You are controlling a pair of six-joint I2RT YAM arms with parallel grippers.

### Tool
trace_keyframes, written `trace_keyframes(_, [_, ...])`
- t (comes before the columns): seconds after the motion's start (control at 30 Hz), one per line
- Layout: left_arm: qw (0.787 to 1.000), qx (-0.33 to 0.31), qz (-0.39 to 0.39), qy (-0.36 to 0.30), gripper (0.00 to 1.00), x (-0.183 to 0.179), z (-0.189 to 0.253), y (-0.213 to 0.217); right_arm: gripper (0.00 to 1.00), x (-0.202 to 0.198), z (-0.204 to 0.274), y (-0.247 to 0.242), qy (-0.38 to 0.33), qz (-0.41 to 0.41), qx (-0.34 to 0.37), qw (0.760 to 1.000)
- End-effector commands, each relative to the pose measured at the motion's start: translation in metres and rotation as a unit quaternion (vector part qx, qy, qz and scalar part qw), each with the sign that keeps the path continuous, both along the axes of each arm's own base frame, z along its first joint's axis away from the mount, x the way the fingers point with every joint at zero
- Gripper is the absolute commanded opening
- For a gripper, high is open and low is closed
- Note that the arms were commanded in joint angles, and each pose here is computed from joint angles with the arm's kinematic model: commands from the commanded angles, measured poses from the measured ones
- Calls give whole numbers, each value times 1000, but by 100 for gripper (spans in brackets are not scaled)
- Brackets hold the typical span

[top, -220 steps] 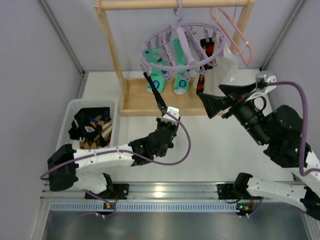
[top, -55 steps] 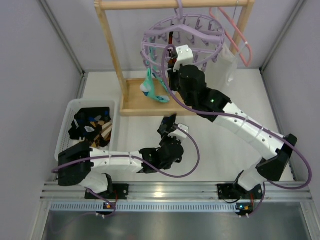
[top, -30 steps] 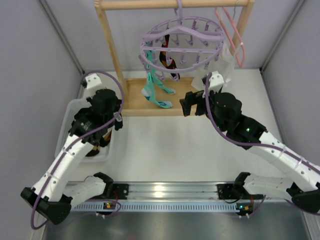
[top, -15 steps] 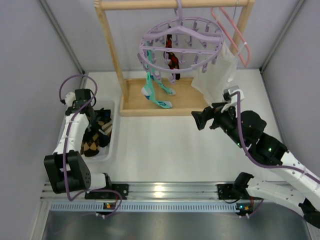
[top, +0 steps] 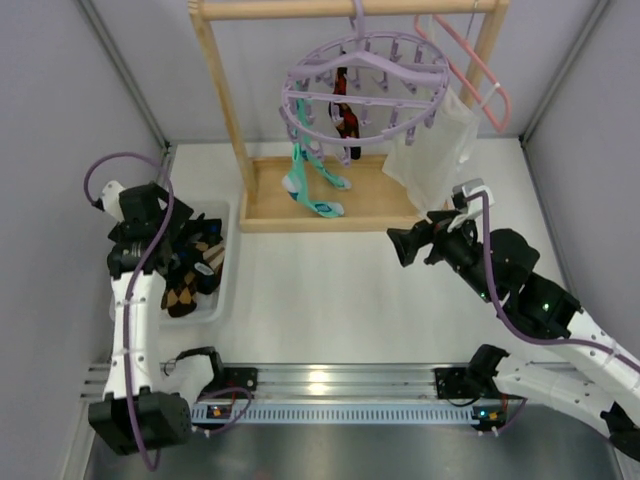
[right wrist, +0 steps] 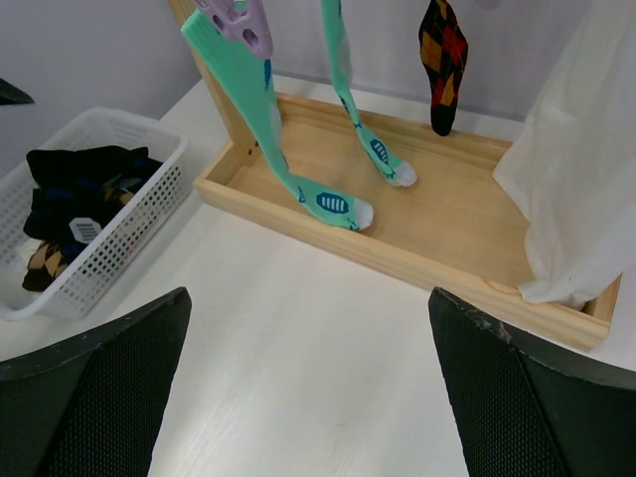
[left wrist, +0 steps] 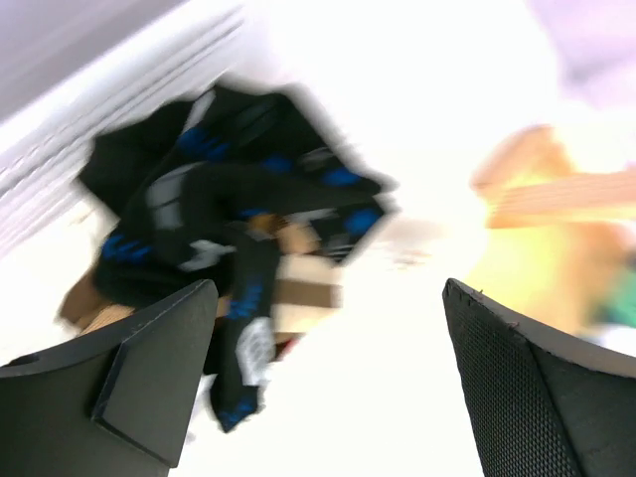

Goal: Remove the socks clipped to the hanger

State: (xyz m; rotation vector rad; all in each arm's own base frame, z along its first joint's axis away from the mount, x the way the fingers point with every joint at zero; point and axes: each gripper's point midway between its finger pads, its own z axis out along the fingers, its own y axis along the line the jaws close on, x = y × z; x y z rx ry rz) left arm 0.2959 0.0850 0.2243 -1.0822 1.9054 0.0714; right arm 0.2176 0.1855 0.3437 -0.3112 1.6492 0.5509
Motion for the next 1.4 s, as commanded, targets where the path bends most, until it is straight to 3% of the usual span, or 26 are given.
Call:
trace_keyframes(0.0, [988, 1, -98, -116, 98, 6, 71, -33, 99, -1, 2, -10, -8, -11, 9, 1000])
trace_keyframes(0.17, [938, 2, -268, -221, 98, 26, 103, -125, 99, -5, 2, -26, -18, -40, 48, 998])
trace_keyframes(0.2, [939, 14, -266, -219, 98, 29, 92, -132, 99, -5, 0, -26, -21, -41, 56, 997])
trace_keyframes(0.23, [920, 18, -320, -224, 98, 29, 88, -168, 100, -10, 7, -31, -29, -41, 75, 996])
trace_keyframes(0.33, [884, 30, -375, -277, 98, 35, 90, -227, 99, -16, 11, -38, -37, -40, 88, 995])
trace_keyframes(0.43, [871, 70, -384, -299, 98, 45, 81, -268, 99, -22, 16, -43, -42, -36, 96, 994])
trace_keyframes(0.47, [872, 90, -395, -275, 98, 55, 57, -279, 99, -25, 16, -42, -42, -29, 95, 994])
trace_keyframes(0.67, [874, 164, -366, -275, 98, 110, 36, -294, 99, -34, 15, -32, -39, 10, 100, 994])
trace_keyframes(0.87, [899, 210, -315, -222, 97, 147, -1, -285, 99, -33, 9, -23, -30, 25, 89, 995])
trace_keyframes(1.0, [906, 228, -292, -205, 83, 160, -12, -281, 99, -31, 8, -21, -31, 26, 87, 995])
trace_keyframes(1.03, [906, 232, -289, -205, 67, 162, -10, -282, 99, -31, 8, -20, -30, 26, 86, 995])
trace_keyframes(1.1, [908, 236, -282, -203, 53, 165, -14, -280, 99, -29, 6, -18, -29, 27, 85, 996])
trace_keyframes(1.23, [904, 245, -285, -205, 49, 171, -13, -284, 99, -25, 0, -14, -25, 26, 77, 996])
trace_keyframes(1.27, [904, 246, -284, -205, 38, 172, -13, -284, 99, -25, 0, -12, -25, 27, 77, 996])
trace_keyframes(1.33, [904, 247, -283, -204, 37, 175, -17, -284, 99, -23, -3, -10, -23, 28, 74, 997])
trace_keyframes(1.37, [905, 245, -282, -205, 42, 176, -17, -283, 100, -23, -4, -10, -22, 29, 72, 997])
